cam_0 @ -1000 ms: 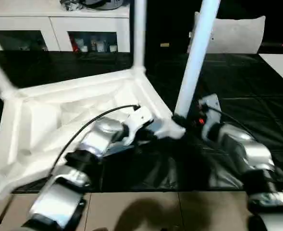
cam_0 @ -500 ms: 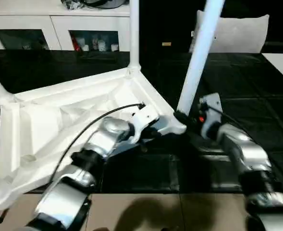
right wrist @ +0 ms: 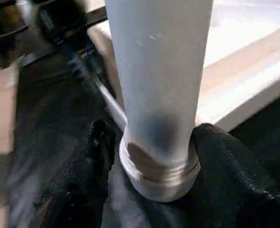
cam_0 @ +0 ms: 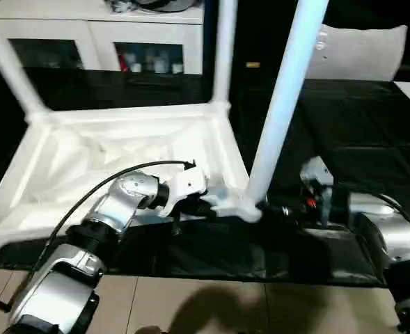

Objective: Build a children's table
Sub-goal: Rotate leg to tighten

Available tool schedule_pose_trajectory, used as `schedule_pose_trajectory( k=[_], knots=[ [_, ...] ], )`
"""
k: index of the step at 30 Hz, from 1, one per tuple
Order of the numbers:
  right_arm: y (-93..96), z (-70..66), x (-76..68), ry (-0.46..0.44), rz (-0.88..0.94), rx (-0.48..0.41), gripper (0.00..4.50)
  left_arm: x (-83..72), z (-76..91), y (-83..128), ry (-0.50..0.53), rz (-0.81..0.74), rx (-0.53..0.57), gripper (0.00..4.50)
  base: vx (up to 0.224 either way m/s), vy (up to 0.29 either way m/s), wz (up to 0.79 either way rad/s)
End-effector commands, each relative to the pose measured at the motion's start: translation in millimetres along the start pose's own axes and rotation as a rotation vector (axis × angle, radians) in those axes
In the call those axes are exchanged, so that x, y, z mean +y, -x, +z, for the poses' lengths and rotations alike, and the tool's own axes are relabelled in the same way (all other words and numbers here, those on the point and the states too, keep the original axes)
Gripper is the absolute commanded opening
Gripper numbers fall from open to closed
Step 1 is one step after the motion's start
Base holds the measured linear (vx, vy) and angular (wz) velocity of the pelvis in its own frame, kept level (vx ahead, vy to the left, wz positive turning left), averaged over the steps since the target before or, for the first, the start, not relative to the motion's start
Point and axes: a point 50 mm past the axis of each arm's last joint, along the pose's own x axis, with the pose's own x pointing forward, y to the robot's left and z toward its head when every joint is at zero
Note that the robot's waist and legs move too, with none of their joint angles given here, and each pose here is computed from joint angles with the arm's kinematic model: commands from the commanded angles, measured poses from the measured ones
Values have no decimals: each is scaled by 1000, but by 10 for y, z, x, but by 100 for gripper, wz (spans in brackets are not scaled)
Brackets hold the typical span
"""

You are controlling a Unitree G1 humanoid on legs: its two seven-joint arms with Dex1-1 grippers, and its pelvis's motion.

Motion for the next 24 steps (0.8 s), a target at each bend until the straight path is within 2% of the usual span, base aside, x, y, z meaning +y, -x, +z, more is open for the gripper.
schedule_pose_trajectory(
  k=[1,11,16,18,20,22,24],
  knots=[
    [-9,42,57,35,82,-5,246,-95,-16,-42,-57,-118,55,0,0,0,0],
    [-88,57,117,45,175,-26,161,-202,14,-8,-129,-279,66,0,0,0,0],
    [-136,45,129,22,175,-29,161,-213,21,-34,-132,-284,62,0,0,0,0],
    [-143,35,85,-61,141,-37,161,-215,14,-37,-132,-281,62,0,0,0,0],
    [-137,64,83,-105,142,-61,195,-214,7,-34,-130,-276,60,0,0,0,0],
    [-135,72,90,-106,147,-64,201,-212,6,-33,-129,-274,59,0,0,0,0],
    [-127,87,99,-110,152,-74,230,-209,6,-35,-127,-264,55,0,0,0,0]
  ],
)
